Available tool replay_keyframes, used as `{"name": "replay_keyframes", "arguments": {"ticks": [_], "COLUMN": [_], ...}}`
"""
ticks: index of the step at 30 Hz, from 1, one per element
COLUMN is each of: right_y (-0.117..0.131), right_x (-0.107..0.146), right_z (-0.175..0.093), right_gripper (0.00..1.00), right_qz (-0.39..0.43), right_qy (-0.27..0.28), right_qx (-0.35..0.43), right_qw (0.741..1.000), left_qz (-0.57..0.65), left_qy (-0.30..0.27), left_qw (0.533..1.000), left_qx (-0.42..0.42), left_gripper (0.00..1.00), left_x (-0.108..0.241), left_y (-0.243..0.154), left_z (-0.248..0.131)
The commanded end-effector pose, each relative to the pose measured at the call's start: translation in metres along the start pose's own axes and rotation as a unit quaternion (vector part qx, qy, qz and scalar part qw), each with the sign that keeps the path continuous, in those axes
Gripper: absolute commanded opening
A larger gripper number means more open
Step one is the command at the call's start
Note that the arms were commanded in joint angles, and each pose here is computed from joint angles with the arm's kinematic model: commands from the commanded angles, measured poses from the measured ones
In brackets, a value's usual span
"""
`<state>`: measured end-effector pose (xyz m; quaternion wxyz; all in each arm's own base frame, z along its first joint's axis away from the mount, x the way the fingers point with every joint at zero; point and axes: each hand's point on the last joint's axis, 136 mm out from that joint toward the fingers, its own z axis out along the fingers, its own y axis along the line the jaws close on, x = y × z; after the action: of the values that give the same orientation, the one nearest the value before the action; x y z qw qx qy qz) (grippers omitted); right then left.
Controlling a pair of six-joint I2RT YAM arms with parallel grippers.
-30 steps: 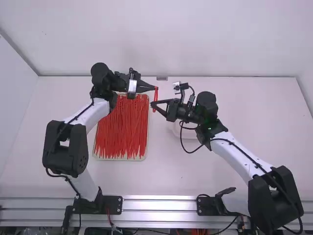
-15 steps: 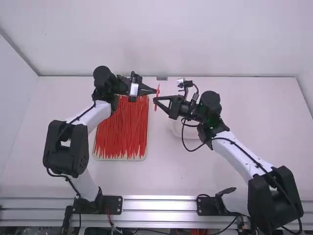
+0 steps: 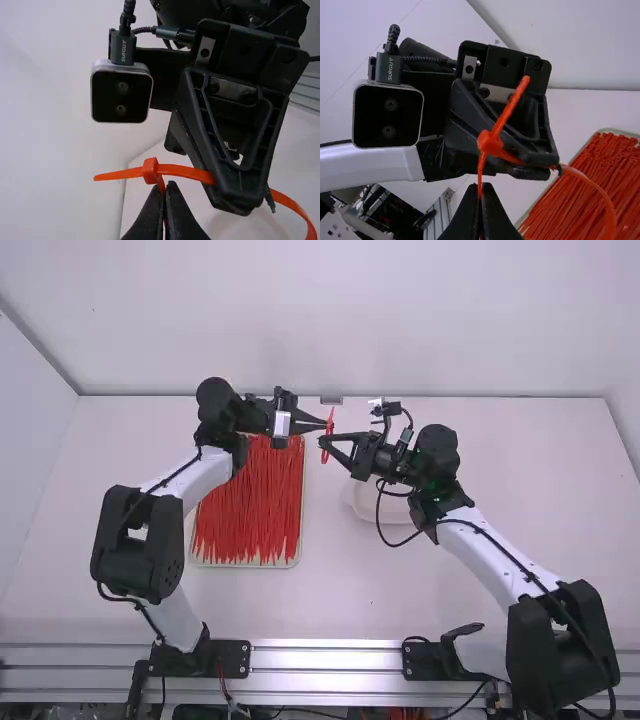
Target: Fasten the cable tie
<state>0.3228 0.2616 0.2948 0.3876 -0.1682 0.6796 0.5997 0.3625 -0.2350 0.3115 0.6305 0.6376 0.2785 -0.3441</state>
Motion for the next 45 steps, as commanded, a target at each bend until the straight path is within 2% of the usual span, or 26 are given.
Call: {"name": "replay_keyframes", "arguments": {"ticks": [1,18,21,23,31,40,45], "right_y": [-0.013,-0.017,-0.022,-0.024,-0.021,-0.020,-0.006], "right_x": [-0.018,-0.030,-0.026,-0.022,-0.016,-0.015,-0.017], "right_z": [-0.007,-0.016,-0.017,-0.017,-0.016,-0.020,-0.021], "right_gripper": [0.00,0.02,0.31,0.42,0.68,0.72,0.64], "right_qz": [-0.005,-0.020,-0.021,-0.018,-0.015,-0.015,-0.028], "right_qy": [-0.034,-0.052,-0.042,-0.036,-0.019,-0.011,-0.006], "right_qx": [0.027,0.031,0.038,0.041,0.029,0.019,-0.011], "right_qw": [0.999,0.998,0.998,0.998,0.999,1.000,1.000], "left_qz": [-0.004,-0.028,-0.056,-0.063,-0.102,-0.128,-0.132], "left_qy": [-0.019,-0.018,-0.013,-0.012,-0.010,-0.014,-0.021], "left_qw": [0.999,0.998,0.998,0.997,0.994,0.990,0.989], "left_qx": [0.049,0.050,0.040,0.039,0.044,0.053,0.066], "left_gripper": [0.02,0.02,0.02,0.02,0.01,0.02,0.01], "left_x": [-0.003,-0.005,-0.008,-0.010,-0.010,-0.013,-0.015], "left_y": [-0.027,-0.035,-0.029,-0.028,-0.030,-0.034,-0.041], "left_z": [0.008,0.008,0.003,0.002,0.002,0.009,0.018]}}
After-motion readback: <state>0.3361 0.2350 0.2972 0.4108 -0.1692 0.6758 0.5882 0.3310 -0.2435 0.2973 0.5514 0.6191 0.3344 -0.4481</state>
